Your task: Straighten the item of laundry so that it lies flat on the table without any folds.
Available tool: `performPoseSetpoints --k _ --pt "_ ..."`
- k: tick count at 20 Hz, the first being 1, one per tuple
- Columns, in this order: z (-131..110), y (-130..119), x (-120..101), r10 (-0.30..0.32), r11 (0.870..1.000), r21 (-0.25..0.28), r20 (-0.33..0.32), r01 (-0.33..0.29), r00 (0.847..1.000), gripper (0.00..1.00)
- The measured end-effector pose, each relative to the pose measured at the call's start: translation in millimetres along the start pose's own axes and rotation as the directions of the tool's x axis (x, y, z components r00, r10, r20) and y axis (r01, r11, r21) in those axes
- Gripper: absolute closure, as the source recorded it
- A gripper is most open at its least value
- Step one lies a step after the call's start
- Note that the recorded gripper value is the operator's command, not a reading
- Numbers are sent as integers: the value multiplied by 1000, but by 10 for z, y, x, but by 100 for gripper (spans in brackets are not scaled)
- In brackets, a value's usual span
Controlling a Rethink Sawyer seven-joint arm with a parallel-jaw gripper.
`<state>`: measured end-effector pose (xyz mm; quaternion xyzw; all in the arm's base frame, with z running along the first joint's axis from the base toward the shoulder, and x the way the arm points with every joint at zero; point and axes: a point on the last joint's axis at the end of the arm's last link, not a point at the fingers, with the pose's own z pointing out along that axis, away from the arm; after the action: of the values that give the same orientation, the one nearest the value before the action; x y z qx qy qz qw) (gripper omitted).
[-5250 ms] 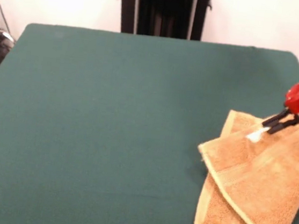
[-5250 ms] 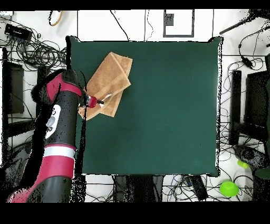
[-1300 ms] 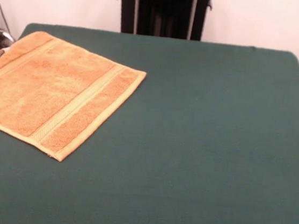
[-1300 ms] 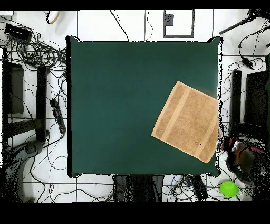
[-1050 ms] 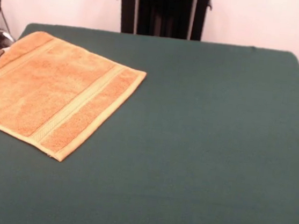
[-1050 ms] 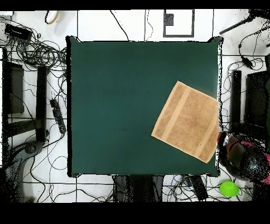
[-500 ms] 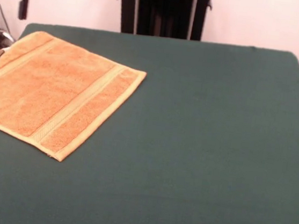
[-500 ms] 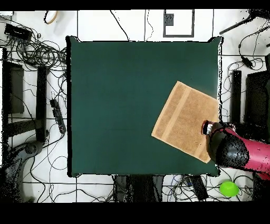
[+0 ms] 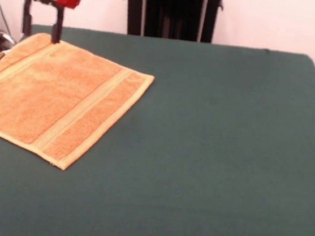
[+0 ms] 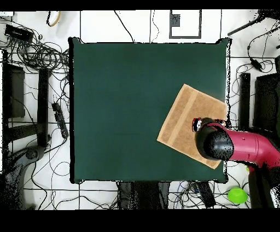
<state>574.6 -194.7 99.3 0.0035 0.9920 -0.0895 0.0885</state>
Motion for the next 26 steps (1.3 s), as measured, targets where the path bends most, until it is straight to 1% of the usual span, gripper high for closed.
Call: performPoseSetpoints --k 3,6,8,9,10,11,12,13,14,15,16,17,18,19,20,21,22,23,24,25,26 --pt "75 -40 54 26 999 -20 -13 -26 1000 100" --pt "225 -178 154 97 993 -71 -33 -99 995 100" --pt "346 -363 223 185 973 -130 -50 -190 982 100" --pt "396 -469 255 231 958 -159 -62 -239 971 100" --pt "424 -540 272 261 947 -177 -71 -269 963 100" --pt "498 -787 372 345 900 -239 -120 -365 931 100" --pt "520 -889 427 371 879 -262 -148 -398 917 100" --pt "535 -964 477 386 863 -279 -171 -420 906 100" --pt "553 -1063 547 400 842 -302 -205 -447 893 100" --pt "577 -1224 679 410 807 -339 -268 -484 872 100" --pt "589 -1341 792 403 777 -375 -323 -507 856 100" --pt "584 -1433 891 386 742 -415 -377 -526 842 100" --pt "574 -1467 933 374 722 -439 -403 -535 835 100" --pt "555 -1502 980 354 693 -472 -435 -545 827 100" --pt "500 -1536 1034 314 633 -535 -483 -560 817 100" --pt "441 -1543 1056 275 576 -590 -512 -566 814 100" --pt "398 -1544 1052 251 537 -624 -524 -567 814 100" --pt "369 -1544 1046 232 511 -648 -529 -565 816 100" --pt "304 -1530 1011 196 451 -696 -534 -559 823 100" --pt "278 -1520 987 183 428 -713 -533 -555 826 100" --pt "235 -1496 930 166 388 -742 -527 -546 834 100"
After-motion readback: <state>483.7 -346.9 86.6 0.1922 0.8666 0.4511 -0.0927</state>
